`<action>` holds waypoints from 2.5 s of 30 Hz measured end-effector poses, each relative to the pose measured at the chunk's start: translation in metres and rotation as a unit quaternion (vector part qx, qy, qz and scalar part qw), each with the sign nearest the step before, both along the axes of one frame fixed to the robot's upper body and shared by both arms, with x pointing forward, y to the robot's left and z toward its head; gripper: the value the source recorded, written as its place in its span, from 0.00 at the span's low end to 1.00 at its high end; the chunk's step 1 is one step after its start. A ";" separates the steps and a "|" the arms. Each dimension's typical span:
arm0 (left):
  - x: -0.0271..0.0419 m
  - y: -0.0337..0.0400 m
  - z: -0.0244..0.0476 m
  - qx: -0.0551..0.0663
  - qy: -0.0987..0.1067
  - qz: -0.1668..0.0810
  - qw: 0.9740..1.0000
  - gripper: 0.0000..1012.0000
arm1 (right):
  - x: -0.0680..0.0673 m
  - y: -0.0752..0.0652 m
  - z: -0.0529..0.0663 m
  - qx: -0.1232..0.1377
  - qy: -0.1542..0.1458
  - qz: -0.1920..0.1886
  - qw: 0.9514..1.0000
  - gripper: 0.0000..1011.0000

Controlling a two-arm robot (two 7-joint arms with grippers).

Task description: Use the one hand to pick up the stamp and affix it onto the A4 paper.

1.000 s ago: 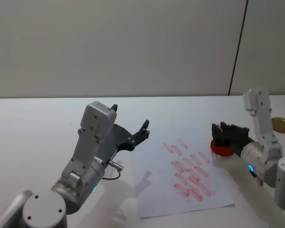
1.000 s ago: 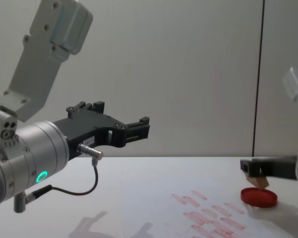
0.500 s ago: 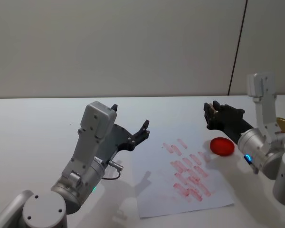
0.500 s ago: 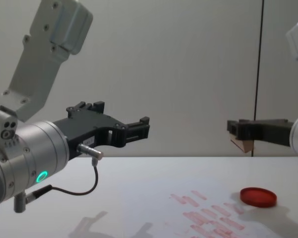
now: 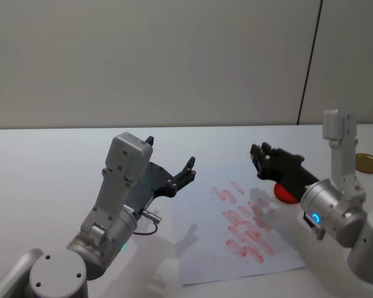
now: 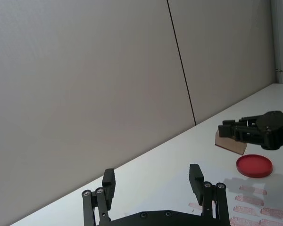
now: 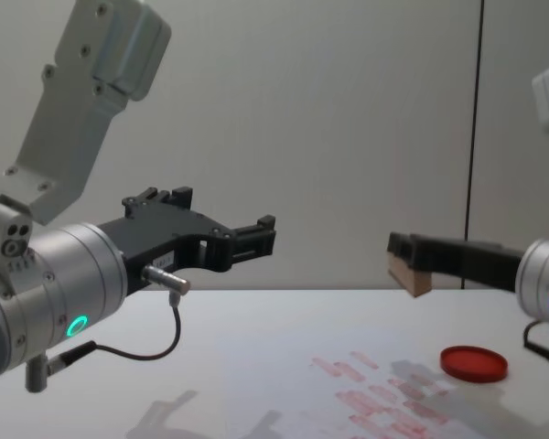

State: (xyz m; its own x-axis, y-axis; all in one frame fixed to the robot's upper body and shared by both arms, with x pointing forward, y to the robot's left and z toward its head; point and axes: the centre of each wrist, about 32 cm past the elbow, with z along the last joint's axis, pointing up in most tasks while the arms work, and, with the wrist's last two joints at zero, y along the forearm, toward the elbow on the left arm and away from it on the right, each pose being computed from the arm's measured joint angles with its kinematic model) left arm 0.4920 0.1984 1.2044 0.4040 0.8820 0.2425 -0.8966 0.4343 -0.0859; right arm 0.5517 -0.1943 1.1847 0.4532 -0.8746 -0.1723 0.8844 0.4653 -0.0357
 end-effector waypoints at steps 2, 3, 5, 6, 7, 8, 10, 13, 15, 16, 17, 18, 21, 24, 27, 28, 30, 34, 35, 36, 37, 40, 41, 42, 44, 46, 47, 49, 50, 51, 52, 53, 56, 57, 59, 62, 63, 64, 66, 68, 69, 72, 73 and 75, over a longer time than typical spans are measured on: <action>0.0000 0.0000 0.0000 0.000 0.000 0.000 1.000 0.98 | 0.000 0.000 -0.006 0.010 0.009 0.006 1.000 0.22; 0.0000 0.0000 0.0000 0.000 0.000 0.000 1.000 0.98 | 0.000 0.000 -0.008 0.014 0.013 0.008 1.000 0.22; 0.0000 0.0000 0.0000 0.000 0.000 0.000 1.000 0.98 | 0.000 0.001 -0.012 0.020 0.019 0.011 1.000 0.22; 0.0000 0.0000 0.0000 0.000 0.000 0.000 1.000 0.98 | 0.001 0.001 -0.017 0.028 0.027 0.015 0.999 0.22; 0.0000 0.0000 0.0000 0.000 0.000 0.000 1.000 0.98 | 0.001 0.001 -0.018 0.031 0.029 0.017 0.999 0.22; 0.0000 0.0000 0.0000 0.000 0.000 0.000 1.000 0.98 | 0.001 0.001 -0.022 0.037 0.037 0.020 0.998 0.22; 0.0000 0.0000 0.0000 0.000 0.000 0.000 1.000 0.98 | 0.001 0.001 -0.025 0.042 0.044 0.023 0.998 0.22; 0.0000 0.0000 0.0000 0.000 0.000 0.000 1.000 0.98 | 0.001 0.001 -0.032 0.050 0.057 0.028 0.997 0.22; 0.0000 0.0000 0.0000 0.000 0.000 0.000 1.000 0.98 | 0.002 0.001 -0.036 0.055 0.065 0.031 0.996 0.22; 0.0000 0.0000 0.0000 0.000 0.000 0.000 1.000 0.98 | 0.002 0.001 -0.037 0.056 0.068 0.031 0.996 0.22; 0.0000 0.0000 0.0000 0.000 0.000 0.000 1.000 0.98 | 0.002 0.000 -0.038 0.057 0.070 0.032 0.995 0.22; 0.0000 0.0000 0.0000 0.000 0.000 0.000 1.000 0.98 | 0.002 0.000 -0.040 0.058 0.074 0.033 0.995 0.22; 0.0000 0.0000 0.0000 0.000 0.000 0.000 1.000 0.98 | 0.002 0.000 -0.042 0.059 0.079 0.033 0.995 0.22; 0.0000 0.0000 0.0000 0.000 0.000 0.000 1.000 0.98 | 0.003 0.000 -0.043 0.058 0.084 0.034 0.994 0.22; 0.0000 0.0000 0.0000 0.000 0.000 0.000 1.000 0.98 | 0.004 0.000 -0.043 0.056 0.088 0.033 0.994 0.22; 0.0000 0.0000 0.0000 0.000 0.000 0.000 1.000 0.98 | 0.004 0.000 -0.042 0.053 0.090 0.033 0.994 0.22; 0.0000 0.0000 0.0000 0.000 0.000 0.000 1.000 0.98 | 0.004 0.000 -0.042 0.049 0.092 0.031 0.994 0.22; 0.0000 0.0000 0.0000 0.000 0.000 0.000 1.000 0.98 | 0.005 -0.001 -0.039 0.038 0.096 0.028 0.994 0.22; 0.0000 0.0000 0.0000 0.000 0.000 0.000 1.000 0.98 | 0.006 -0.001 -0.038 0.034 0.097 0.027 0.994 0.22; 0.0000 0.0000 0.0000 0.000 0.000 0.000 1.000 0.98 | 0.006 -0.001 -0.037 0.031 0.098 0.026 0.994 0.22; 0.0000 0.0000 0.0000 0.000 0.000 0.000 1.000 0.98 | 0.007 0.000 -0.037 0.029 0.099 0.025 0.994 0.22; 0.0000 0.0000 0.0000 0.000 0.000 0.000 1.000 0.98 | 0.008 0.000 -0.034 0.020 0.104 0.023 0.994 0.22; 0.0000 0.0000 0.0000 0.000 0.000 0.000 1.000 0.98 | 0.009 0.000 -0.033 0.016 0.106 0.022 0.994 0.22; 0.0000 0.0000 0.0000 0.000 0.000 0.000 1.000 0.98 | 0.009 0.000 -0.033 0.014 0.106 0.022 0.994 0.22; 0.0000 0.0000 0.0000 0.000 0.000 0.000 1.000 0.98 | 0.010 0.000 -0.032 0.009 0.110 0.021 0.994 0.22; 0.0000 0.0000 0.0000 0.000 0.000 0.000 1.000 0.98 | 0.011 0.000 -0.032 0.006 0.112 0.020 0.993 0.22; 0.0000 0.0000 0.0000 0.000 0.000 0.000 1.000 0.98 | 0.011 0.000 -0.032 0.005 0.114 0.020 0.993 0.22; 0.0000 0.0000 0.0000 0.000 0.000 0.000 1.000 0.98 | 0.012 0.000 -0.033 0.001 0.117 0.019 0.993 0.22; 0.0000 0.0000 0.0000 0.000 0.000 0.000 1.000 0.98 | 0.012 0.000 -0.033 0.000 0.118 0.019 0.993 0.22; 0.0000 0.0000 0.0000 0.000 0.000 0.000 1.000 0.98 | 0.013 0.000 -0.034 -0.001 0.120 0.018 0.993 0.22; 0.0000 0.0000 0.0000 0.000 0.000 0.000 1.000 0.98 | 0.013 0.000 -0.034 -0.002 0.121 0.018 0.993 0.22; 0.0000 0.0000 0.0000 0.000 0.000 0.000 1.000 0.98 | 0.013 0.000 -0.035 -0.002 0.121 0.018 0.992 0.22; 0.0000 0.0000 0.0000 0.000 0.000 0.000 1.000 0.98 | 0.014 0.000 -0.036 -0.004 0.124 0.016 0.992 0.22; 0.0000 0.0000 0.0000 0.000 0.000 0.000 1.000 0.98 | 0.014 0.000 -0.036 -0.004 0.125 0.016 0.992 0.22; 0.0000 0.0000 0.0000 0.000 0.000 0.000 1.000 0.98 | 0.015 0.000 -0.037 -0.005 0.126 0.016 0.992 0.22; 0.0000 0.0000 0.0000 0.000 0.000 0.000 1.000 0.98 | 0.015 -0.001 -0.038 -0.005 0.129 0.015 0.991 0.22; 0.0000 0.0000 0.0000 0.000 0.000 0.000 1.000 0.98 | 0.015 -0.001 -0.038 -0.005 0.129 0.015 0.991 0.22; 0.0000 0.0000 0.0000 0.000 0.000 0.000 1.000 0.98 | 0.015 -0.001 -0.038 -0.006 0.130 0.014 0.991 0.22; 0.0000 0.0000 0.0000 0.000 0.000 0.000 1.000 0.98 | 0.016 -0.001 -0.039 -0.006 0.132 0.014 0.991 0.22; 0.0000 0.0000 0.0000 0.000 0.000 0.000 1.000 0.98 | 0.017 -0.001 -0.038 -0.006 0.133 0.013 0.991 0.22; 0.0000 0.0000 0.0000 0.000 0.000 0.000 1.000 0.98 | 0.017 -0.001 -0.039 -0.006 0.134 0.013 0.991 0.22; 0.0000 0.0000 0.0000 0.000 0.000 0.000 1.000 0.98 | 0.018 -0.001 -0.039 -0.007 0.136 0.012 0.991 0.22; 0.0000 0.0000 0.0000 0.000 0.000 0.000 1.000 0.98 | 0.018 -0.001 -0.039 -0.007 0.138 0.012 0.990 0.22; 0.0000 0.0000 0.0000 0.000 0.000 0.000 1.000 0.98 | 0.018 -0.001 -0.039 -0.007 0.140 0.012 0.990 0.22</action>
